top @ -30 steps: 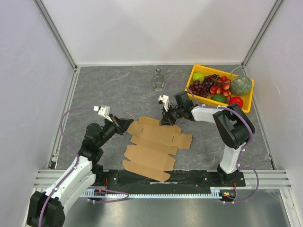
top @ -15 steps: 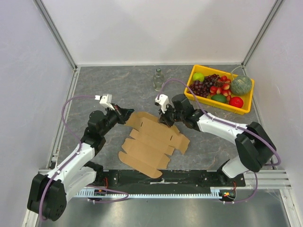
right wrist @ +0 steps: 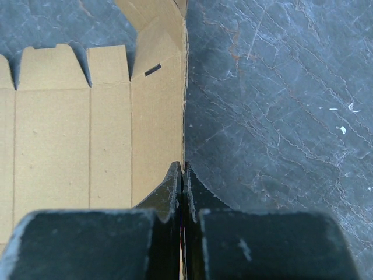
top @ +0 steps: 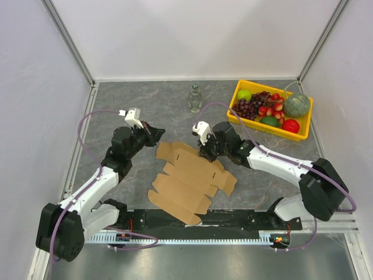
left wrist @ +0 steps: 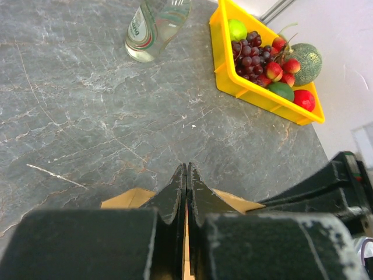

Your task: Fold the paper box

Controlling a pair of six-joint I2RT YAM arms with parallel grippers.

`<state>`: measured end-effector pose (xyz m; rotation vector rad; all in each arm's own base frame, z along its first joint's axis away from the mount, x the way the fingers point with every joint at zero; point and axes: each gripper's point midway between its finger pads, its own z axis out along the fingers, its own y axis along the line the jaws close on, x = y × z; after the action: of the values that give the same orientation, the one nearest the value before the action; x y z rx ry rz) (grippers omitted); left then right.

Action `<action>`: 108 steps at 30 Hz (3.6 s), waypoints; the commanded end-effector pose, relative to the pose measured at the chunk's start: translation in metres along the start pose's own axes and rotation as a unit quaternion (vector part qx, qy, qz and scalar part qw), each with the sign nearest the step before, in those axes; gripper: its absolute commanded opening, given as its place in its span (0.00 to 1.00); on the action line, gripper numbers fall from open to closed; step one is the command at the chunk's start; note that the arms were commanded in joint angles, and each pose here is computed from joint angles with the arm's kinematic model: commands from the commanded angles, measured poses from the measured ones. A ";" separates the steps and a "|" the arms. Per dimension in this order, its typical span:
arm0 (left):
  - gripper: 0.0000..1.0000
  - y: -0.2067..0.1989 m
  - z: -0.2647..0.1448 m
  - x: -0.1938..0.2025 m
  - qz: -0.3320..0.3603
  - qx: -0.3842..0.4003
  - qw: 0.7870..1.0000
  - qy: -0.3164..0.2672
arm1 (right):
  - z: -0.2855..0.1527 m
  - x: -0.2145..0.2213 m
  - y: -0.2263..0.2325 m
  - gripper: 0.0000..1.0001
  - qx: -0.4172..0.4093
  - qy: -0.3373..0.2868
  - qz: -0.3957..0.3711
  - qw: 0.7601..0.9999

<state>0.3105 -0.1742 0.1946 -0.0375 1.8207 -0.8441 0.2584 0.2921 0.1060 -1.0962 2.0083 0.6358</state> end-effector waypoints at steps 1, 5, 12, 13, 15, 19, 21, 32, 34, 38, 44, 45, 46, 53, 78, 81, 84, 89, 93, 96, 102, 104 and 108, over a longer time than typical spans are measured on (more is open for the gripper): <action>0.02 -0.008 0.004 -0.007 0.013 0.005 1.000 0.019 | -0.017 -0.018 0.006 0.00 0.009 -0.034 -0.010 0.999; 0.02 -0.008 0.002 -0.008 0.012 -0.007 0.999 0.040 | -0.028 -0.023 0.003 0.00 0.030 -0.046 0.004 0.998; 0.02 -0.018 0.001 0.005 0.007 0.017 0.996 0.092 | -0.031 -0.022 0.002 0.00 0.037 -0.046 0.014 0.998; 0.02 -0.020 0.001 0.006 0.009 0.023 0.995 0.096 | -0.032 -0.022 0.002 0.00 0.037 -0.047 0.016 0.998; 0.02 -0.021 0.002 0.010 0.007 0.029 0.994 0.103 | -0.031 -0.025 0.004 0.00 0.033 -0.056 0.021 0.998; 0.02 -0.021 0.005 0.015 0.007 0.036 0.992 0.118 | -0.033 -0.031 0.007 0.00 0.026 -0.071 0.026 0.997; 0.02 -0.019 0.006 0.013 0.011 0.027 0.992 0.119 | -0.034 -0.031 0.010 0.00 0.022 -0.075 0.026 0.997; 0.02 -0.017 0.019 0.027 -0.009 0.039 0.989 0.146 | -0.037 -0.025 0.029 0.00 -0.019 -0.084 0.034 0.996; 0.02 -0.017 0.020 0.032 -0.015 0.044 0.988 0.150 | -0.038 -0.026 0.029 0.00 -0.018 -0.087 0.032 0.996; 0.02 -0.023 0.018 0.044 -0.024 0.068 0.984 0.165 | -0.039 -0.028 0.027 0.00 -0.013 -0.089 0.033 0.995; 0.02 -0.040 0.012 0.053 -0.021 0.101 0.978 0.181 | -0.037 -0.026 0.024 0.00 -0.002 -0.085 0.040 0.996; 0.02 -0.040 0.011 0.053 -0.022 0.101 0.978 0.182 | -0.036 -0.025 0.023 0.00 -0.001 -0.083 0.042 0.996; 0.02 -0.040 0.010 0.054 -0.022 0.100 0.978 0.184 | -0.036 -0.031 0.023 0.00 -0.001 -0.095 0.041 0.995; 0.02 -0.041 0.001 0.063 -0.026 0.092 0.977 0.193 | -0.034 -0.032 0.020 0.00 0.006 -0.099 0.046 0.994; 0.02 -0.071 0.010 0.085 -0.019 0.099 0.973 0.205 | -0.036 -0.028 0.030 0.00 -0.013 -0.102 0.042 0.994; 0.02 -0.069 0.013 0.083 -0.017 0.095 0.975 0.201 | -0.037 -0.028 0.034 0.00 -0.020 -0.104 0.039 0.994; 0.02 -0.070 0.015 0.080 -0.014 0.095 0.976 0.194 | -0.038 -0.027 0.036 0.00 -0.024 -0.104 0.038 0.994; 0.02 -0.053 0.012 0.086 -0.009 0.056 0.979 0.196 | -0.041 -0.028 0.023 0.00 0.016 -0.101 0.045 0.994; 0.02 -0.031 0.000 0.094 -0.008 0.008 0.981 0.192 | -0.043 -0.017 0.008 0.00 0.062 -0.077 0.059 0.993; 0.02 -0.013 -0.008 0.100 -0.021 -0.025 0.982 0.183 | -0.041 -0.009 0.002 0.00 0.077 -0.048 0.058 0.994; 0.02 0.023 -0.013 0.104 -0.039 -0.086 0.982 0.166 | -0.043 -0.002 -0.003 0.00 0.093 -0.027 0.060 0.993; 0.02 0.029 -0.011 0.109 -0.035 -0.094 0.980 0.172 | -0.043 -0.003 0.001 0.00 0.084 -0.030 0.059 0.994; 0.02 0.036 -0.004 0.113 -0.028 -0.107 0.977 0.181 | -0.043 -0.005 0.007 0.00 0.066 -0.034 0.057 0.996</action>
<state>0.2582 -0.1938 0.0844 -0.0393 2.2738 -0.7681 0.2345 0.2569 0.1124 -0.8748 2.0990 0.5413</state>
